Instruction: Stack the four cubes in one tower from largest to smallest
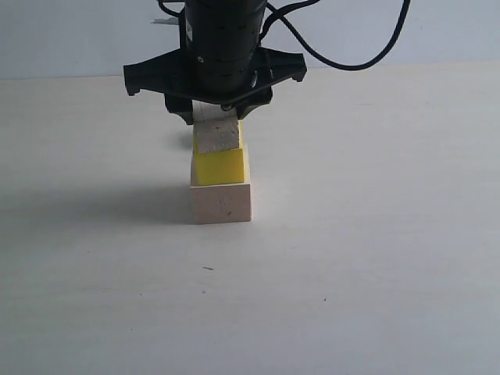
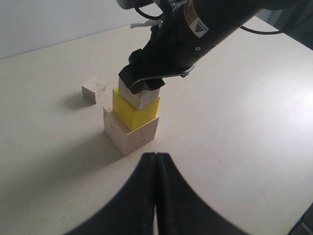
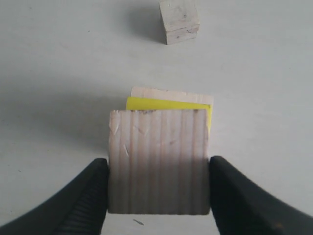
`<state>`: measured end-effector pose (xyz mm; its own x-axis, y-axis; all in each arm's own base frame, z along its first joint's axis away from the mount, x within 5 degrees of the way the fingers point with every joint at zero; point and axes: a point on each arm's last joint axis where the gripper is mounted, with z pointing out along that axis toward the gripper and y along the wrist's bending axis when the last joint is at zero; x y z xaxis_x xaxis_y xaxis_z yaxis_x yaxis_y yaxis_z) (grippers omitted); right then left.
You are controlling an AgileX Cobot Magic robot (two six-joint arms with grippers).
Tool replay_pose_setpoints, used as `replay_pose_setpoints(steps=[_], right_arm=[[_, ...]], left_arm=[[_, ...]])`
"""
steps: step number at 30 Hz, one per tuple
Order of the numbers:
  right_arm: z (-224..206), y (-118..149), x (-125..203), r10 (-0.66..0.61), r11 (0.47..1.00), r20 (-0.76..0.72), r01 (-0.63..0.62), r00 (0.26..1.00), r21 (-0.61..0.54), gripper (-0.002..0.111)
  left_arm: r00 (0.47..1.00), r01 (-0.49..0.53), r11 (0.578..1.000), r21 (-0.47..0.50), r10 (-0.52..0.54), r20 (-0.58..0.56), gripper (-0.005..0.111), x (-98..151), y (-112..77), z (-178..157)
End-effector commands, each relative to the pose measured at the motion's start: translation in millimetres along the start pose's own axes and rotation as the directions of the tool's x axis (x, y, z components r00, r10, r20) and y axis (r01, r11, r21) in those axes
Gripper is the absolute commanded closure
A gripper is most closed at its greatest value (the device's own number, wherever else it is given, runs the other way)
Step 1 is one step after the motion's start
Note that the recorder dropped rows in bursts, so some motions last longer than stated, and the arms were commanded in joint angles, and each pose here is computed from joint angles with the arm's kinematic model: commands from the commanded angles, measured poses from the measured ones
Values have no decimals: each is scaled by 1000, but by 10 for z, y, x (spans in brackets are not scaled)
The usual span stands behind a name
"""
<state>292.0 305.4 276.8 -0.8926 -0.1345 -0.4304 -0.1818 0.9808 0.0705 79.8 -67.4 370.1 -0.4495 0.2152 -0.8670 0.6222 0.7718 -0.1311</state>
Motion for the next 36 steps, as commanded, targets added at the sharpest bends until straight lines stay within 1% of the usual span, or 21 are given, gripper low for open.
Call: replay_pose_setpoints(steps=[1,11,16,31,36], right_arm=[[-23,-13,-48,12,1000,26,-12,1000,-2,52],[-23,-7,-55,39,999,33,-39,999,-10,52],[-23,-11,-59,76,997,37,-76,996,-7,52],[-24,-16,-64,76,997,44,-76,996,-2,52],[-23,-18,-63,109,994,42,-109,993,-1,52]], left_arm=[[1000,-2,1000,3,2,11,107,2,-4,-1],[1000,-2,1000,3,2,11,107,2,-4,-1],[1000,-2,1000,3,2,11,107,2,-4,-1],[1000,-2,1000,4,2,8,107,5,-5,-1],[1000,-2,1000,4,2,8,107,5,-5,-1]])
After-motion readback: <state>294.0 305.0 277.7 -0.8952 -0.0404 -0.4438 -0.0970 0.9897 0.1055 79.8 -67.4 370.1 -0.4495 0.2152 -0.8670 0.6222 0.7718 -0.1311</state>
